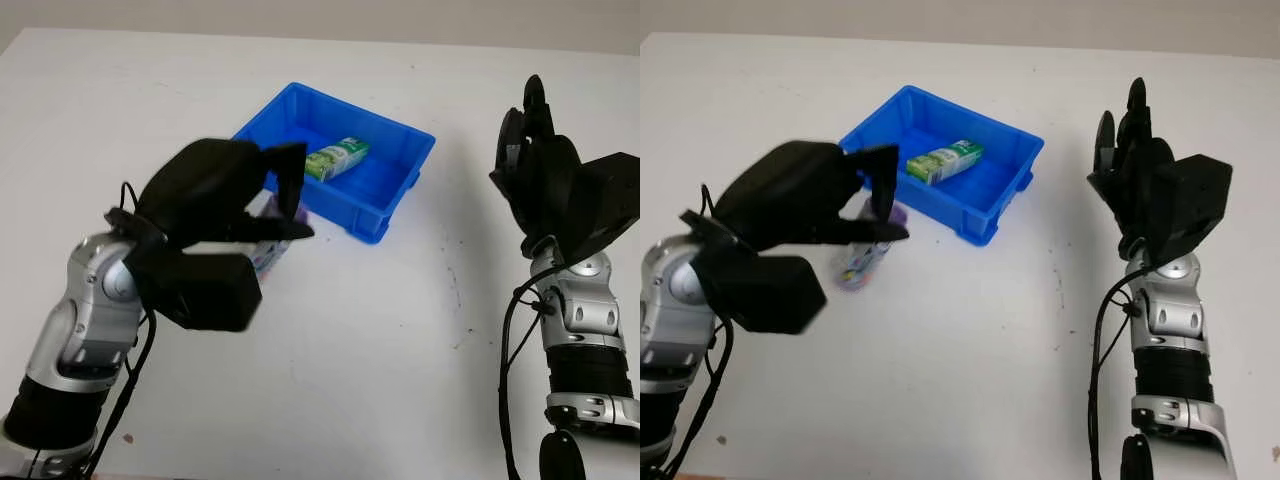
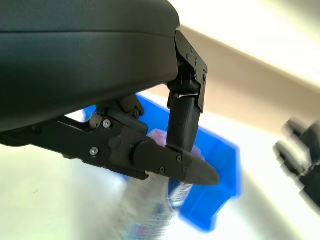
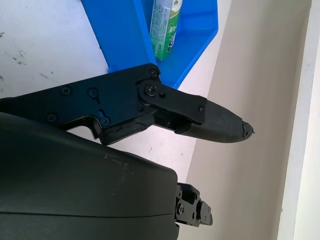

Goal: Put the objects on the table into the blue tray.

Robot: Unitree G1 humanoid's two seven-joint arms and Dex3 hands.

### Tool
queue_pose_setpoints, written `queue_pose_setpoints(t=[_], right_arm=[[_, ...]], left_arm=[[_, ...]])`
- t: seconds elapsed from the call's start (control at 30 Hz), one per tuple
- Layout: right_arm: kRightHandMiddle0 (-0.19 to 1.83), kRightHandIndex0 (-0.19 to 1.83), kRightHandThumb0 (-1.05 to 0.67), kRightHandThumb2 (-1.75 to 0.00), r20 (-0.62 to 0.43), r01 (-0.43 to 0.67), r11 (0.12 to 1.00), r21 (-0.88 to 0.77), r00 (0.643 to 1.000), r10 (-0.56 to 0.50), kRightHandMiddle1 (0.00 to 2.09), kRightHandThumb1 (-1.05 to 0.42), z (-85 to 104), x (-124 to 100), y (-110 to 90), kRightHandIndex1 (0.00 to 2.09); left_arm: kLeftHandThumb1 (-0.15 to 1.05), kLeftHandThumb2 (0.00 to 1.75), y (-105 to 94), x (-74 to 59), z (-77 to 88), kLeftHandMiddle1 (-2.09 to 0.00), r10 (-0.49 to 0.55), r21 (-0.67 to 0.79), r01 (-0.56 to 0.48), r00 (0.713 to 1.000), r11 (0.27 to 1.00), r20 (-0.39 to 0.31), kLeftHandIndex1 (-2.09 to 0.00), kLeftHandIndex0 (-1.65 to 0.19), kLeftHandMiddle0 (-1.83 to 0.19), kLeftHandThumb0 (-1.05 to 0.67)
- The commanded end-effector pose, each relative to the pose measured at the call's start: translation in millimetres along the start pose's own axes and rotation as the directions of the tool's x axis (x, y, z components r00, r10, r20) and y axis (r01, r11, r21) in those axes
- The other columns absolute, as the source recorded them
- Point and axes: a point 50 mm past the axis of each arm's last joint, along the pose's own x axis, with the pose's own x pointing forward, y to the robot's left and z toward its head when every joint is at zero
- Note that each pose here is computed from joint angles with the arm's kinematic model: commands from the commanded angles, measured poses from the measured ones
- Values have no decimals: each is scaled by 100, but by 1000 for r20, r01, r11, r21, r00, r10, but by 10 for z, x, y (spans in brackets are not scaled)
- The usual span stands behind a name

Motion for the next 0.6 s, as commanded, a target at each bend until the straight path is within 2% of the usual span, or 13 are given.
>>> queue_pose_setpoints(t=[0.0, 0.1, 0.17, 0.43, 0.57], right_arm=[[-19, -19, -69, -72, 15, 2, 1000, -5, 1000, -2, 0, -105, 28, 14, -18, 0], [-19, -19, -69, -72, 16, -3, 1000, -2, 1000, 3, 0, -105, 19, 15, -17, 0], [-19, -19, -69, -72, 17, -1, 1000, -2, 1000, 2, 0, -105, 16, 15, -16, 0], [-19, -19, -69, -71, 13, 0, 1000, -1, 1000, 0, 0, -105, 21, 21, -16, 0], [-19, -19, -70, -70, 10, 0, 1000, 8, 1000, 0, 0, -105, 20, 33, -8, 0]], left_arm=[[105, 16, 147, 49, 10, -209, 48, -34, -47, 998, 998, 28, -209, -35, -76, -34], [105, 14, 252, 107, -19, -209, 78, -69, -76, 997, 995, 26, -209, -34, -69, -35], [105, 12, 289, 139, -34, -209, 88, -82, -86, 996, 993, 26, -209, -39, -72, -35], [105, 10, 327, 251, -128, -209, 171, -104, -165, 984, 981, 47, -209, -49, -76, -33], [105, 10, 369, 361, -153, -209, 235, -83, -229, 970, 970, 66, -208, -45, -80, -36]])
